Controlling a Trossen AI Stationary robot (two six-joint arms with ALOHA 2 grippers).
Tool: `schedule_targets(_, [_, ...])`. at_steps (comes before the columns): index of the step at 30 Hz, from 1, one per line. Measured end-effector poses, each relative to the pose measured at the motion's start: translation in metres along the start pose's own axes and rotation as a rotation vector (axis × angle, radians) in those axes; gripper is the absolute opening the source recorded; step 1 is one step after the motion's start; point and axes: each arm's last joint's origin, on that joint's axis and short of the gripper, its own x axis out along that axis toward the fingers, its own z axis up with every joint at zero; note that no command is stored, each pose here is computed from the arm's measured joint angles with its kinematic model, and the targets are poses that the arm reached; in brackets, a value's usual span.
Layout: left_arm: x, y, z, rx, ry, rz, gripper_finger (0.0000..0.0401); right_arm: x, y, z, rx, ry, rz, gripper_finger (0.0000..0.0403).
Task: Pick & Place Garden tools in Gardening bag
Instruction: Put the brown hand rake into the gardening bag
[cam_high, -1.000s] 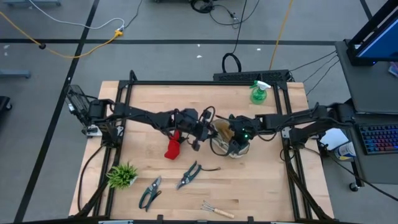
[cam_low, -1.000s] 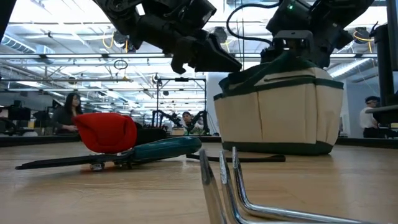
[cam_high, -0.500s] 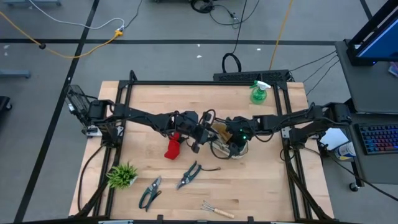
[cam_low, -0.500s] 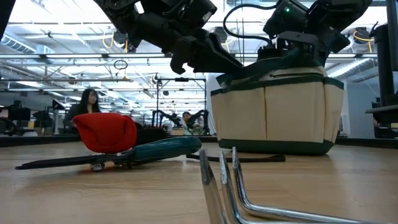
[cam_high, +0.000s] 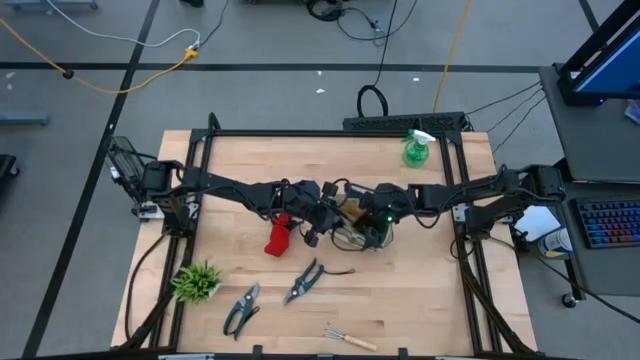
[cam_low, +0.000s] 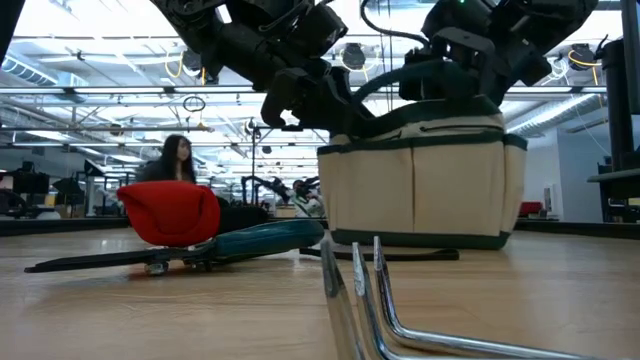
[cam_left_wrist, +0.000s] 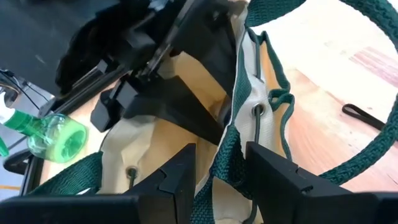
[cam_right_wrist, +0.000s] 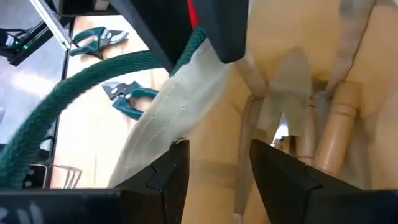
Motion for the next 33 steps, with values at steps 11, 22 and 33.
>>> schedule_targets(11, [0.001, -0.008, 0.006, 0.01, -0.004, -0.007, 0.0145, -0.004, -0.011, 0.007, 0.0, -0.027, -0.023, 0.0166])
schedule_targets(22, [-0.012, -0.011, 0.015, 0.033, 0.069, 0.053, 0.0145, -0.004, -0.011, 0.008, -0.136, -0.036, -0.02, 0.0168])
schedule_targets(33, [-0.03, -0.013, 0.025, -0.029, 0.077, 0.037, 0.0145, -0.004, -0.008, 0.009, -0.177, -0.039, 0.036, 0.0217])
